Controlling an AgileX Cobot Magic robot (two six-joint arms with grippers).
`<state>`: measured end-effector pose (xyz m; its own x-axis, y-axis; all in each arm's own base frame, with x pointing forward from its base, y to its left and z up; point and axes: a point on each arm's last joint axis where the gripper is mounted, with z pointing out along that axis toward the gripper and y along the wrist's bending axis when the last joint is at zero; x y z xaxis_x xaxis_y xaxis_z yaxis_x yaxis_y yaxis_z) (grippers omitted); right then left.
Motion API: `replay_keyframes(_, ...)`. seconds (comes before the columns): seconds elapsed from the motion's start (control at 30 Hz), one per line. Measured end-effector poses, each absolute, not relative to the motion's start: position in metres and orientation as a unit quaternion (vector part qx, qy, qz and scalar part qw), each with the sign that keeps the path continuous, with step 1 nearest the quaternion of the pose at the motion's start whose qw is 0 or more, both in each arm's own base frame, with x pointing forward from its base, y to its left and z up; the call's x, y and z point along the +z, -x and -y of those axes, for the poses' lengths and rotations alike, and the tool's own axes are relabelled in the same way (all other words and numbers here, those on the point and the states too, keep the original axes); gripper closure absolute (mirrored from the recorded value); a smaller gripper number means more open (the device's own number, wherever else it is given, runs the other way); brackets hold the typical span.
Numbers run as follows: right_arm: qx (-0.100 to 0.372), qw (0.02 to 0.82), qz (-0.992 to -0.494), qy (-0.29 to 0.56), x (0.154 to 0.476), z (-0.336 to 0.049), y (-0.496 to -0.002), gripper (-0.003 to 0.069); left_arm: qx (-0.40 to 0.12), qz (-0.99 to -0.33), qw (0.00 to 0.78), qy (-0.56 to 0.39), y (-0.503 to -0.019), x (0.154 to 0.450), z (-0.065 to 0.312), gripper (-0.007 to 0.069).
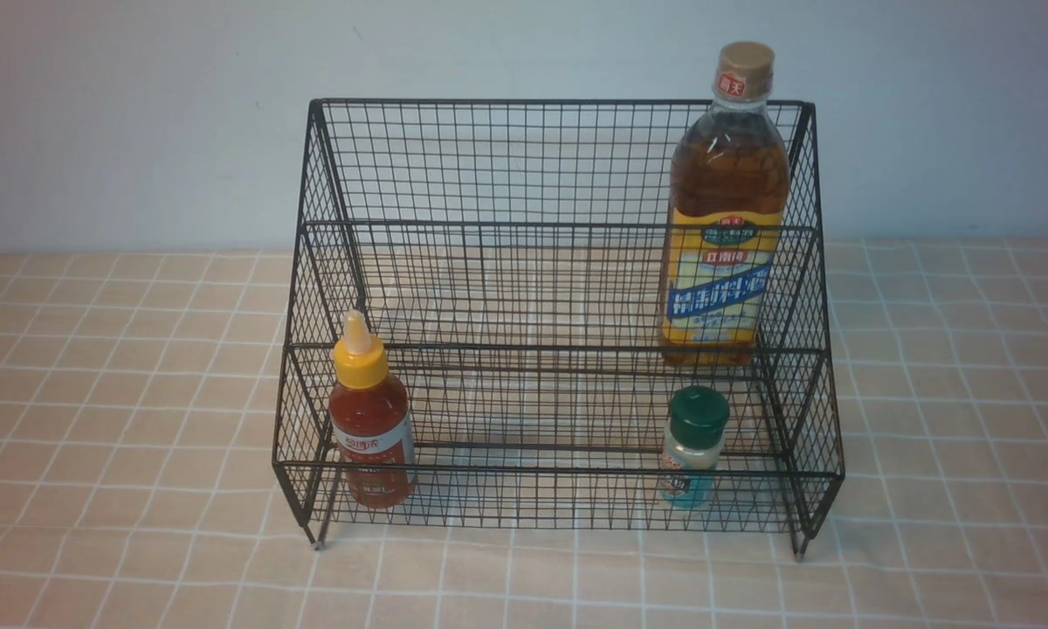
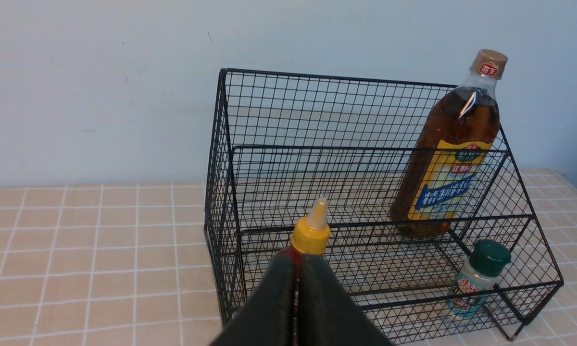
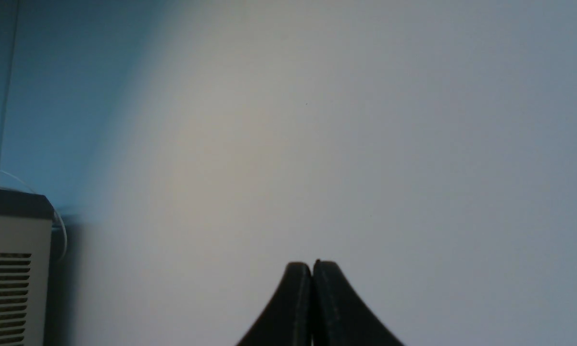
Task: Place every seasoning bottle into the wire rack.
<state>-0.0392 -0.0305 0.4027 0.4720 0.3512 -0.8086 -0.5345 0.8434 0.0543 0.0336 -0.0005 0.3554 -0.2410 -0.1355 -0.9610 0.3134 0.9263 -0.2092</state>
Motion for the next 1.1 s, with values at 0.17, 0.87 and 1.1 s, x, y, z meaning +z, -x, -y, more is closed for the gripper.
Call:
replay_keyframes(0.17, 0.260, 0.852, -0.443, 0.104, 0.403, 0.031, 0.039, 0.0671, -0.183, -0.766, 0.613, -0.058, -0.034, 0.355, 0.001, 0.0632)
replay_keyframes(0.87, 0.259, 0.852, -0.443, 0.104, 0.403, 0.031, 0.039, 0.0671, -0.111, -0.747, 0.638, -0.154, -0.028, 0.311, 0.006, 0.0632)
replay_keyframes(1.1, 0.259, 0.853, -0.442, 0.104, 0.403, 0.031, 0.039, 0.0671, -0.040, -0.764, 0.633, -0.115, -0.043, 0.224, 0.010, 0.0632)
